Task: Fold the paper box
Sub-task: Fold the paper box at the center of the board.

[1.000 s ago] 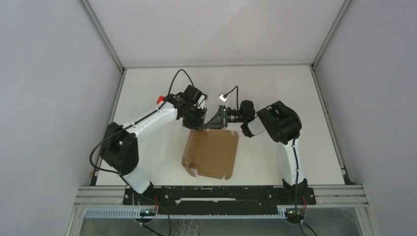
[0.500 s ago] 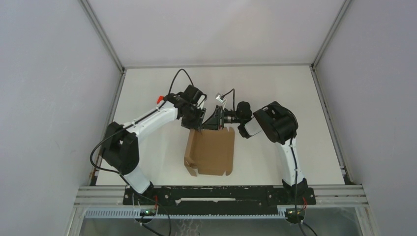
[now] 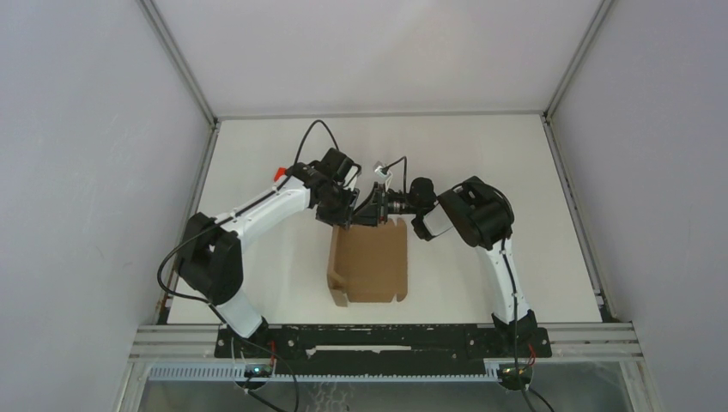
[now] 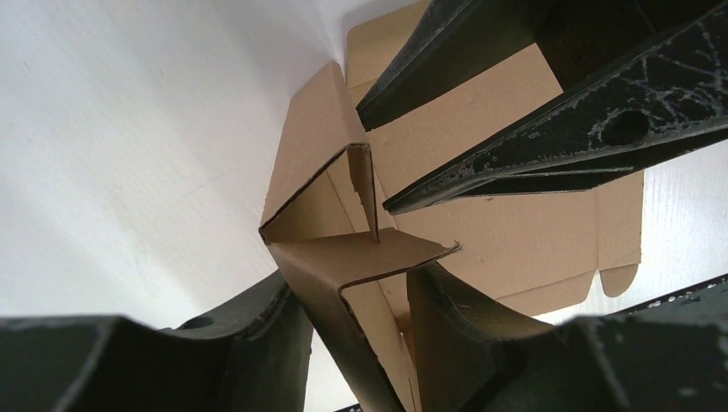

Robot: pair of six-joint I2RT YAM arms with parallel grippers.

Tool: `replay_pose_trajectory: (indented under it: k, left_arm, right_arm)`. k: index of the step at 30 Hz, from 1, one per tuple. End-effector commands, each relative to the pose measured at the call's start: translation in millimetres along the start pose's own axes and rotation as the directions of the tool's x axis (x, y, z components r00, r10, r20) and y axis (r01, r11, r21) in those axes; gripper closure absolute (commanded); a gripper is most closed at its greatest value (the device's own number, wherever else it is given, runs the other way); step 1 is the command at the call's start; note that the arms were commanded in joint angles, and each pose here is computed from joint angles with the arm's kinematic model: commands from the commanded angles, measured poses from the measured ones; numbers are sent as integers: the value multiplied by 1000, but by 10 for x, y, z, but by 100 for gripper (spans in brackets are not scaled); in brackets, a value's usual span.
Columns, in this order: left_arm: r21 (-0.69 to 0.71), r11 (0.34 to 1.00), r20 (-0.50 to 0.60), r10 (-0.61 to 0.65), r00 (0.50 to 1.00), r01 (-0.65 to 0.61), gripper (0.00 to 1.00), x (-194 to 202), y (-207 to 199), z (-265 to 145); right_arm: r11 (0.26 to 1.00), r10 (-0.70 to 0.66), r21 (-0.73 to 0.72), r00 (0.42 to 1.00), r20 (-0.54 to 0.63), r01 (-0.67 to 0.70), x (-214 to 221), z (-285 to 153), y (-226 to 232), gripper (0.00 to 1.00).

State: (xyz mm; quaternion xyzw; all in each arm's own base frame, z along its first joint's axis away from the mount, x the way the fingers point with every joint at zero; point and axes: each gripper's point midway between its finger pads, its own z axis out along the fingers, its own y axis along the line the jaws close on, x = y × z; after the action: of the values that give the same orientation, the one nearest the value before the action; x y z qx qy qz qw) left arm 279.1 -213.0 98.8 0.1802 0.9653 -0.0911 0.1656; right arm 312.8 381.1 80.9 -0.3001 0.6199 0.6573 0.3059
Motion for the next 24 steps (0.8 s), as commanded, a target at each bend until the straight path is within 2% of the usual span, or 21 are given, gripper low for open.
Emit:
replay_pose_trajectory:
  k: [1, 10, 17, 21, 24]
  left_arm:
    - [73, 996, 61, 48, 997, -52, 54, -195, -168, -25]
    - [54, 997, 52, 53, 997, -56, 54, -191, -114, 9]
    - [38, 996, 62, 80, 995, -82, 54, -165, -70, -11]
    - [50, 993, 85, 99, 991, -104, 55, -181, -79, -36]
    - [62, 989, 100, 128, 987, -134, 55, -197, -99, -44]
  right_arm:
    - [995, -95, -11, 995, 32, 95, -130, 135, 37, 53]
    - [997, -79, -15, 997, 22, 79, -128, 129, 79, 56]
    - [999, -32, 13, 998, 49, 31, -180, -215, 229, 54]
    - [999, -45, 8, 998, 44, 44, -221, -341, 344, 42]
    - [998, -61, 27, 997, 52, 60, -226, -457, 414, 39]
